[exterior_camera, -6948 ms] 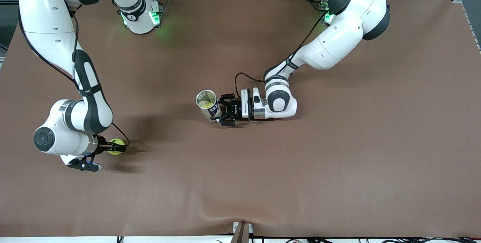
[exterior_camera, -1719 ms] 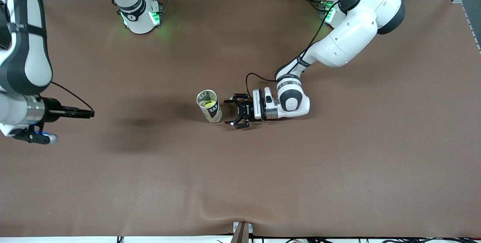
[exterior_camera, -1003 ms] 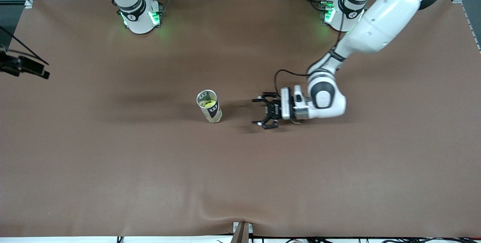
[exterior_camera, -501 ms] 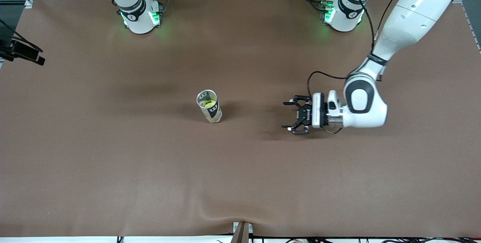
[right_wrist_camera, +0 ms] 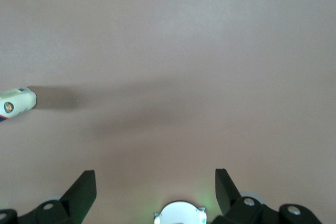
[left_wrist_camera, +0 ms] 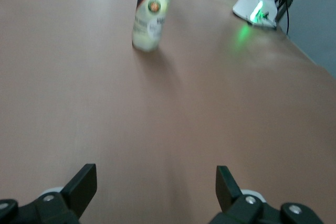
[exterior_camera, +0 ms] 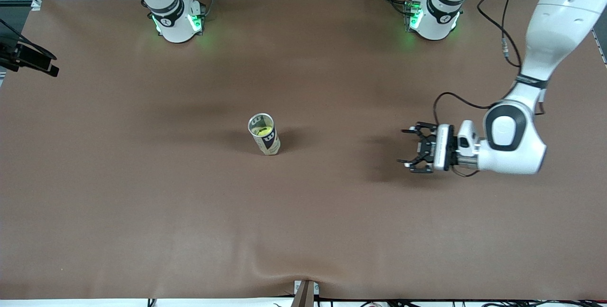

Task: Insert tennis ball vertically with right arm
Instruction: 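Open the left gripper and pull it back from the can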

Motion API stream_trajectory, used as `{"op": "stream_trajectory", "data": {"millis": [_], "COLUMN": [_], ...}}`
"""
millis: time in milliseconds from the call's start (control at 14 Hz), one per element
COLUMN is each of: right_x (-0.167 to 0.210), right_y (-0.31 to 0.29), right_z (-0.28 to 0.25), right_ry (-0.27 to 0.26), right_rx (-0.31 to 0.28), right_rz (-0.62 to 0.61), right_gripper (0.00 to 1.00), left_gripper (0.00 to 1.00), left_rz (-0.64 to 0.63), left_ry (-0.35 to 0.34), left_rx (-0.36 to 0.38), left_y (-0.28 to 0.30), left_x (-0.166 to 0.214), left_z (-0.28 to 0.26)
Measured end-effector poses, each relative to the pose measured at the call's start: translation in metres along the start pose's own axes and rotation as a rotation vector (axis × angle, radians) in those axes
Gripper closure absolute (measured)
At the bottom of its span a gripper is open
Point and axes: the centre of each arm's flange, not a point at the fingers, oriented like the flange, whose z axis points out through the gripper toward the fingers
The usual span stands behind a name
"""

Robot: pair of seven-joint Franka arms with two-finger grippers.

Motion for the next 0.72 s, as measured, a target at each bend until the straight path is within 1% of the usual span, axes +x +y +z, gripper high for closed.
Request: {"op": "stream_trajectory", "data": {"millis": [143,287,501,645,716], "right_x": [0.003,0.003,0.002,0.002,0.002], "right_y": [0.001,0.003,0.006,0.006,0.006], "right_z": [0.0,-0.006,-0.012,-0.012,-0.012], "right_ry": [0.011,0.025,0.036,0.036,0.036], "right_rx": [0.0,0.002,0.003,0.003,0.003], "right_rz": [0.003,0.007,0.013,0.013,0.012], "right_gripper": [0.0,0.0,0.0,0.0,0.0], "left_gripper": [0.0,0.0,0.0,0.0,0.0], "left_rz": [-0.043,-0.102,-0.204,-0.24,-0.253], "left_ry": [-0.098,-0.18,-0.317,-0.379,-0.394], "left_rx": [-0.008,-0.005,0.009,0.036,0.045], "left_y": [0.008,0.016,0.024,0.025,0.025], "left_x": [-0.01,-0.012,0.003,0.015,0.018], "left_z": [-0.037,-0.069,-0.109,-0.13,-0.136]}}
